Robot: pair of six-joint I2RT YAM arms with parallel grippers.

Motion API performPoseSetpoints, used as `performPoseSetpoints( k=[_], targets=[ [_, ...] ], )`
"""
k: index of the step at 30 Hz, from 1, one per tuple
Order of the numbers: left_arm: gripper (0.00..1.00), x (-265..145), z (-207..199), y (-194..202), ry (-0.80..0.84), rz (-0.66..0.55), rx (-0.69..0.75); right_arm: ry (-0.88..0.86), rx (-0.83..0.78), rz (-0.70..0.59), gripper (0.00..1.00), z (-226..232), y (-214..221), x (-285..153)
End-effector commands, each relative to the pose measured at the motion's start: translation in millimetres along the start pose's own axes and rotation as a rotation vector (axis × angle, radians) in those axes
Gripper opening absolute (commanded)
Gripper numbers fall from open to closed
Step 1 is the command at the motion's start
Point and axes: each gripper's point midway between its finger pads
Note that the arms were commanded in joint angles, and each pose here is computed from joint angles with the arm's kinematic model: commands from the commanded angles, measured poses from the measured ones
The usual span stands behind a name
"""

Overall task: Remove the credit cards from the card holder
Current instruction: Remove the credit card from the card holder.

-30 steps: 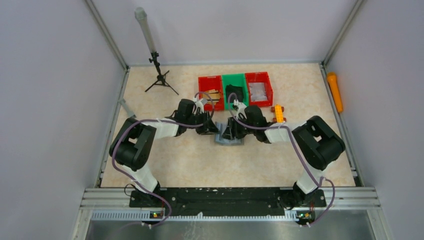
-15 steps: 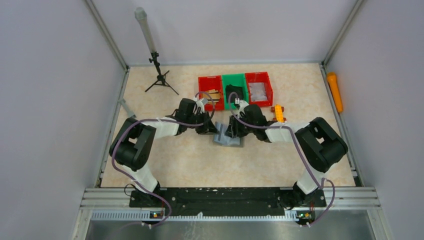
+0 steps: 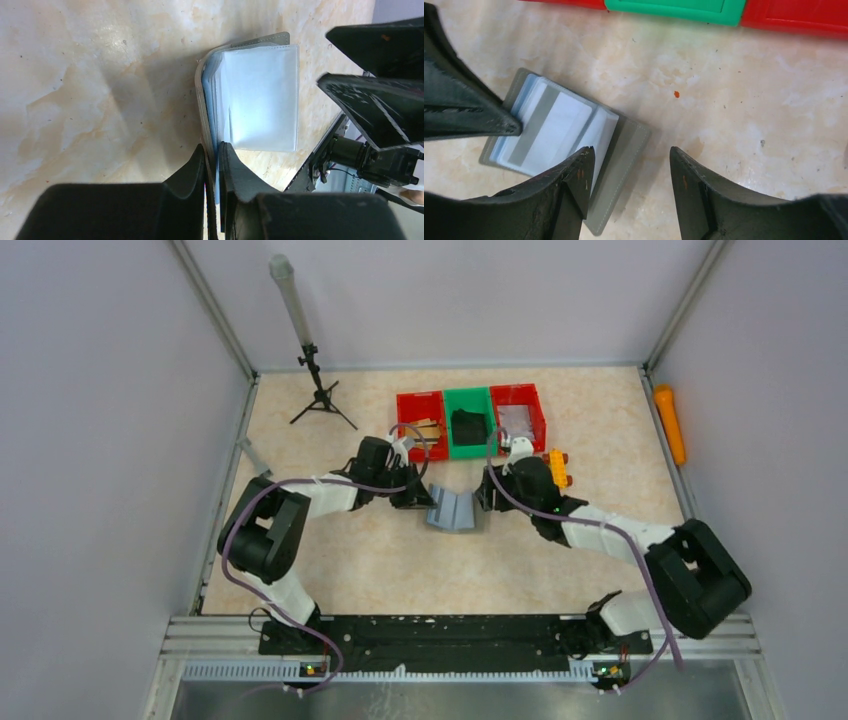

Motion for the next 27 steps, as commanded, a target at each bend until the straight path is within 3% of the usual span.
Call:
performPoseSetpoints(
  k=[1,9,13,21,27],
  targets=[
    [0.11,-8.2,-11.1,-16.7,0.005,-0.056,0.066,-0.154,-0.035,-0.215,0.59,25.7,-39.9,-27.5],
    [0.11,-7.6,-17.7,-14.3,0.046,-0.044,0.072,-0.498,-0.094,-0.225,0.67,83.9,-37.1,-47.4],
    [0.11,-6.8,-20.4,-14.9,0.062,-0.041,0.074,-0.602,-0.107,-0.153,0.67,108.4,-24.8,-41.8],
    [0.11,-7.5,-20.1,-14.9,0.060,-0.044,0.074,-0.564,-0.122,-0.016,0.66,117.3,0.9,-11.9],
    [0.11,-8.7,-20.3,-16.7,0.051,-0.051,0.077,-0.394,-0.106,0.101,0.66,93.5,17.3,20.0]
  ],
)
Point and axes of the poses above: each gripper's point midway between its finger pads, its own x axis out along the fingers, its own z axis along the line the jaws close on, y = z × x, and after that the axes turned 1 degree about x, right-handed
